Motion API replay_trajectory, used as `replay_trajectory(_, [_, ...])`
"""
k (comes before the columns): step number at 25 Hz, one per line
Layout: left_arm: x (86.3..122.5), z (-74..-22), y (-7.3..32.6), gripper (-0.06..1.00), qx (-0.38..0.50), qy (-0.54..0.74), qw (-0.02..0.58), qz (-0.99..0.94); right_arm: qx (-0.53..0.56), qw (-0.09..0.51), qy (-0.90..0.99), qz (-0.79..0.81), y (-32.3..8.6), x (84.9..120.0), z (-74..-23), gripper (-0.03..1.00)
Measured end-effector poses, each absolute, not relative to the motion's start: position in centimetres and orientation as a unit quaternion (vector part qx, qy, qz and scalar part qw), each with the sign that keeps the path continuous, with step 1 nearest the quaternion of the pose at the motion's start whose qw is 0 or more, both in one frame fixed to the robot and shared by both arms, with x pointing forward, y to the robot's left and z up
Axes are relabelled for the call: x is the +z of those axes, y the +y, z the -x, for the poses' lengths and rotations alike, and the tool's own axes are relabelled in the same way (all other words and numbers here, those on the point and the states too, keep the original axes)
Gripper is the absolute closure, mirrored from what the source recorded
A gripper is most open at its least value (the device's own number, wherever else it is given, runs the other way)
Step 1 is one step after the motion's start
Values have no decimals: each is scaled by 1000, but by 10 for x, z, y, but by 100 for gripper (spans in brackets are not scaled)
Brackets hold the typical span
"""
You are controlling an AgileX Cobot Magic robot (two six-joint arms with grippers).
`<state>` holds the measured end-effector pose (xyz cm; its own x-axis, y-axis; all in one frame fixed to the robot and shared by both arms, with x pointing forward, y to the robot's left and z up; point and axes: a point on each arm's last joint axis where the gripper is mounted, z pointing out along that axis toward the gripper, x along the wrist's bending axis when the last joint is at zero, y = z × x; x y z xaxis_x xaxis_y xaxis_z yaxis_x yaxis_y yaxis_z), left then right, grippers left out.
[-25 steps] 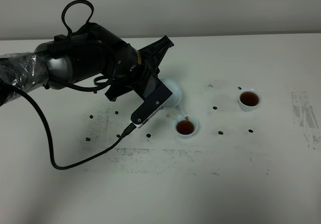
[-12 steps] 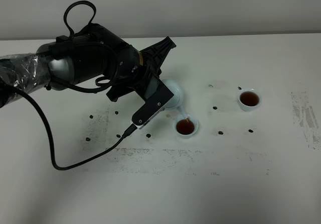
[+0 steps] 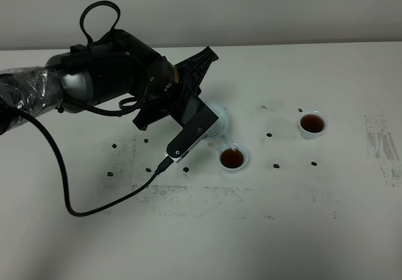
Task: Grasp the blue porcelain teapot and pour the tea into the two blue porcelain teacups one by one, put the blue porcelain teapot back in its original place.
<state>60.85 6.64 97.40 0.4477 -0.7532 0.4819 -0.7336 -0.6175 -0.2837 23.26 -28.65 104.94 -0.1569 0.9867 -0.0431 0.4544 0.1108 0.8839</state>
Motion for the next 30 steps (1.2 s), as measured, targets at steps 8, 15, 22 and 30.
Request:
replay_trajectory(8, [974,-608,67,88,-286,372,-4,883,381,349,658,-547,-287,1049,-233,51])
replay_trajectory(15, [991,-604,70,88,-296,282,-36,912,381,349,658,-547,-287,1049,-233,51])
replay_trajectory(22, [996,-595,71,88,-251,124,-95,955,381,349,658,-547,-287,1049,-233,51])
replay_trajectory(30, [993,-589,74,88,-183,-121,-135,966,381,349,658,-547,-287,1049,-233,51])
